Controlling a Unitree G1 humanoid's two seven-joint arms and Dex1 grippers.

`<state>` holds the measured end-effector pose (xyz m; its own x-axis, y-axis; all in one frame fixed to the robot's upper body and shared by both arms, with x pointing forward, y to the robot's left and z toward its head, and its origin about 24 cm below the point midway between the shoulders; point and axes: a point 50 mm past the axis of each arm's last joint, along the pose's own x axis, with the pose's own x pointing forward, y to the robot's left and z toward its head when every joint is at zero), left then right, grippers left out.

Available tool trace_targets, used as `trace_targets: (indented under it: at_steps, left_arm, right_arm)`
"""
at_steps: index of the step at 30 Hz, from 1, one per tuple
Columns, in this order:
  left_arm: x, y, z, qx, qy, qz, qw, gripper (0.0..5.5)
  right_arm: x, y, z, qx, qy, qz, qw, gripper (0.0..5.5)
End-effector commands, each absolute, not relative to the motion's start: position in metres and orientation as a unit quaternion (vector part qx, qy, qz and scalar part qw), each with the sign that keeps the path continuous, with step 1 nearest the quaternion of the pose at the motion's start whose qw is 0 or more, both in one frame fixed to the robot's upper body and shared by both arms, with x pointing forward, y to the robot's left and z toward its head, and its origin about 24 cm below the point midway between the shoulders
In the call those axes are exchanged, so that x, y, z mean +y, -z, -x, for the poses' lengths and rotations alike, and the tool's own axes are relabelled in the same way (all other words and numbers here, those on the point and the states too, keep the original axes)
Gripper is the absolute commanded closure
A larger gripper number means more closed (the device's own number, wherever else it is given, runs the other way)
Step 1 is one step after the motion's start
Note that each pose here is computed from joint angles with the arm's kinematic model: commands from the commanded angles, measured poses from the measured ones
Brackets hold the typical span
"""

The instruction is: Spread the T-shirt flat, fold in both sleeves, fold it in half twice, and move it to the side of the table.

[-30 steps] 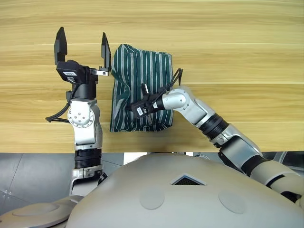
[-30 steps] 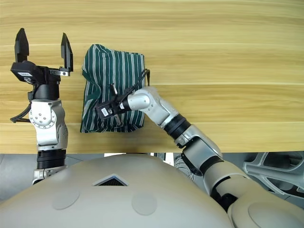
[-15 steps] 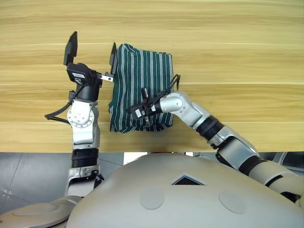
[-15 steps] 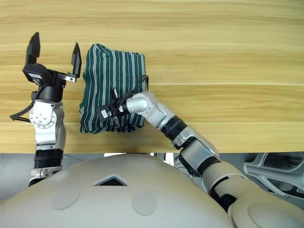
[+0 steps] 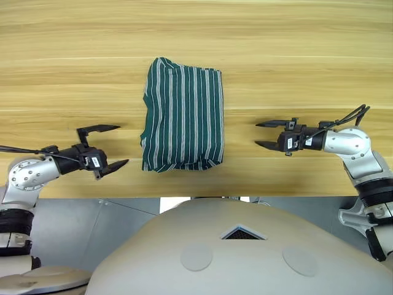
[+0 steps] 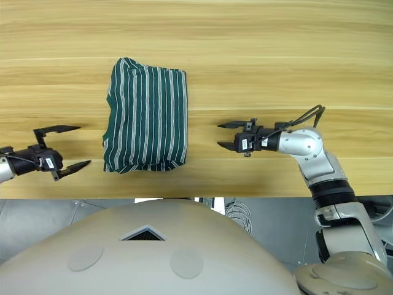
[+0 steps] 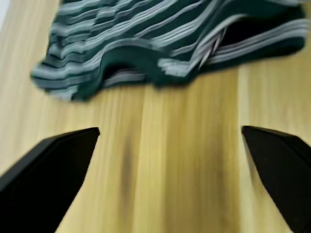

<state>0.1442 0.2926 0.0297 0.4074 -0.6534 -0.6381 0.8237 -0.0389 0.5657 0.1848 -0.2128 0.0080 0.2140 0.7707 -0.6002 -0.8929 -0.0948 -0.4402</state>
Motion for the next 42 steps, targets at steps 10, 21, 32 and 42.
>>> trace_targets:
  at_steps: [10, 21, 32, 42]
  left_arm:
    - [0.270, -0.013, -0.152, 0.032, 0.597, -0.559, 0.574, 0.10]
    - [0.279, -0.007, -0.125, 0.054, 0.657, -0.540, 0.524, 0.10]
    - [0.242, 0.031, -0.121, 0.035, 0.691, -0.502, 0.519, 0.10]
    - [0.215, 0.047, -0.125, 0.011, 0.708, -0.466, 0.531, 0.35]
  right_arm:
    - [-0.170, 0.009, -0.188, -0.013, -0.673, 0.468, 0.573, 2.56]
    - [-0.147, 0.002, -0.180, -0.056, -0.702, 0.472, 0.530, 2.56]
    - [-0.124, 0.016, -0.184, -0.059, -0.709, 0.482, 0.512, 2.56]
    - [-0.118, 0.024, -0.187, -0.058, -0.703, 0.475, 0.526, 2.53]
